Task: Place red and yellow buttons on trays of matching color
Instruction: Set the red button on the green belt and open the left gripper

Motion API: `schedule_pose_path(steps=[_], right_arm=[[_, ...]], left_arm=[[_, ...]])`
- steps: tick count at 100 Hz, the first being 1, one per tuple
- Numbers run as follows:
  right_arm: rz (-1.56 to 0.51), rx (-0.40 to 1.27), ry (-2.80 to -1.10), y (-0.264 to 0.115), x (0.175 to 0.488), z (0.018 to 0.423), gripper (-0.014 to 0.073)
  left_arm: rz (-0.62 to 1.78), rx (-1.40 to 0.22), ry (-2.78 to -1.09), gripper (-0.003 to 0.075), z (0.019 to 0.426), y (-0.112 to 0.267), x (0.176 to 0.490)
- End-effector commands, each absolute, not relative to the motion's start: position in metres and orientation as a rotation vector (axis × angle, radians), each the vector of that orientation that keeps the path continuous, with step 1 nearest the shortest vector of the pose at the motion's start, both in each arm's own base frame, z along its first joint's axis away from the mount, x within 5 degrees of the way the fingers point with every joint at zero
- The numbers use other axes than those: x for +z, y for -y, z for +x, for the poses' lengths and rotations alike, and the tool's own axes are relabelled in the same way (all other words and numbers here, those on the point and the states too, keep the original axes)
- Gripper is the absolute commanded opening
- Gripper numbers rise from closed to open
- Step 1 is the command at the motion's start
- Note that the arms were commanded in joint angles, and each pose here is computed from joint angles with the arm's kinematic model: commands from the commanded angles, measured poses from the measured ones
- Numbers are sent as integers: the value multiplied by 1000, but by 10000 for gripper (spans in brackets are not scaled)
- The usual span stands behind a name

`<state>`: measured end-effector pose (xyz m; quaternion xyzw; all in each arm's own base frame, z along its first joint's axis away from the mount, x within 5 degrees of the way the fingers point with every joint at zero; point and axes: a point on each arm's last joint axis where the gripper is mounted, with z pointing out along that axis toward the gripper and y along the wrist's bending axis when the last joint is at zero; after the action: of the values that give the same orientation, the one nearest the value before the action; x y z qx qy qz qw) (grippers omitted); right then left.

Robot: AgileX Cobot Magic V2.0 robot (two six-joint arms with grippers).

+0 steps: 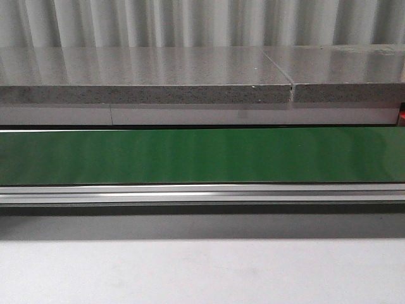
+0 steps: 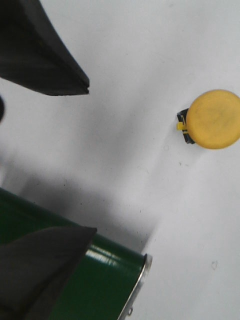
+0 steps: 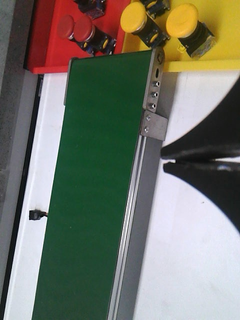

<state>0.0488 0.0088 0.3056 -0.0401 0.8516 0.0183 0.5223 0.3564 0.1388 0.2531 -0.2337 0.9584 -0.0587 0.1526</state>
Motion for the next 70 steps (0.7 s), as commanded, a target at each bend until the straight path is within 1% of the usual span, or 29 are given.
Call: schedule_pose_path(steps=[1,29,51,70], right_arm=[[-87,37,-1961,-8,317,51,-66],[-87,37,-1961,-8,317,51,-66],[-87,37,-1961,-8,317,51,-66],[-87,37,-1961,-8,317,51,-66]], left_arm=[[-681,-154,-2648,523,361,-143,270],[-725,-144,-2641,523,386,-158,240],[-740,-131,-2588,514,411,-170,231],[-745,-130,-2573,512,425,-177,223]])
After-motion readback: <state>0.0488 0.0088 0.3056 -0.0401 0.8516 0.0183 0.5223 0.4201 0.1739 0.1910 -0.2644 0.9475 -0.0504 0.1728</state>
